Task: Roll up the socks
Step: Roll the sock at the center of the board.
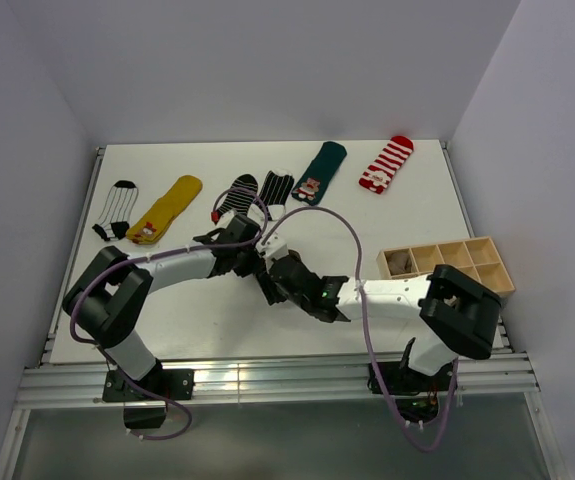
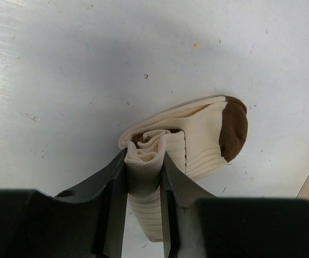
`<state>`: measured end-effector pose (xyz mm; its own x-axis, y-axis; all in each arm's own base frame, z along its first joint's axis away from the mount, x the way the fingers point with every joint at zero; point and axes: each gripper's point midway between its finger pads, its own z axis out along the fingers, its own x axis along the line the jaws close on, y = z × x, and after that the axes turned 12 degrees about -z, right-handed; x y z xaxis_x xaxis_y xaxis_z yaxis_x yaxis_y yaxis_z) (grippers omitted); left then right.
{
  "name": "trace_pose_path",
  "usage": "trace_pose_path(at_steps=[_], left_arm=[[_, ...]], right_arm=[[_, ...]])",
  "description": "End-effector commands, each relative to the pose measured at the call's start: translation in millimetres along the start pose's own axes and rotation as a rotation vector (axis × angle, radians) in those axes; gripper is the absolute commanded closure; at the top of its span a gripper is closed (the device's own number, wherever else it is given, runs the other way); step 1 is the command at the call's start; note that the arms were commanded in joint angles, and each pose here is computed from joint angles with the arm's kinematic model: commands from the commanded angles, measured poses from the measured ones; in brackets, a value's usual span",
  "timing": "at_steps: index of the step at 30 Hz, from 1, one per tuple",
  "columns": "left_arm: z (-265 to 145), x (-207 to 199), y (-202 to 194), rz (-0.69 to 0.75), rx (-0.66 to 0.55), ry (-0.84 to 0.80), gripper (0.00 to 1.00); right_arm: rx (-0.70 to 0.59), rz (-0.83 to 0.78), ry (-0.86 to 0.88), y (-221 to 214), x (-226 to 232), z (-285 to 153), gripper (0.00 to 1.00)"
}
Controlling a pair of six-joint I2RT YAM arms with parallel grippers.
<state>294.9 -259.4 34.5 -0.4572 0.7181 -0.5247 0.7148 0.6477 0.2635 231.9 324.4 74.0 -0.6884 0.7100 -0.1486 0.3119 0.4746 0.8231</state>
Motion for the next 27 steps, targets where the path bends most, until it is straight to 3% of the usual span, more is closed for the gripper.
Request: trace_pose_path(at_steps=[1, 6, 12, 15, 16, 19, 27], left_arm=[[3.4, 29.5, -10.2, 0.055, 0.038, 0.115, 0.69], [1.5, 28.3, -10.0, 0.062, 0.042, 0.115, 0.69], [0.6, 28.0, -14.5, 0.069, 0.066, 0.103, 0.68], [-1.2, 24.6, -16.8, 0.077, 0.082, 0.083, 0.67], [-2.7, 23.4, -17.9, 0.079, 0.089, 0.074, 0.65], [-9.2, 17.9, -13.4, 0.091, 0.072, 0.047, 0.58], [-37.3, -4.7, 10.8, 0.066, 0.005, -0.074, 0.37]], right_arm=[[-0.057, -0.042, -0.083, 21.2, -4.9, 12.4, 0.42], [-0.020, -0.081, -0.096, 9.5, 4.4, 29.7, 0.43], [0.023, -0.106, -0.176, -7.5, -3.8, 45.2, 0.52], [0.065, -0.117, -0.210, -20.8, -8.5, 52.5, 0.69], [0.075, -0.111, -0.208, -24.0, -9.5, 54.0, 0.84], [0.093, -0.068, -0.169, -30.2, -13.4, 53.8, 1.00], [0.105, 0.115, 0.162, -24.5, -5.9, 41.8, 1.00]])
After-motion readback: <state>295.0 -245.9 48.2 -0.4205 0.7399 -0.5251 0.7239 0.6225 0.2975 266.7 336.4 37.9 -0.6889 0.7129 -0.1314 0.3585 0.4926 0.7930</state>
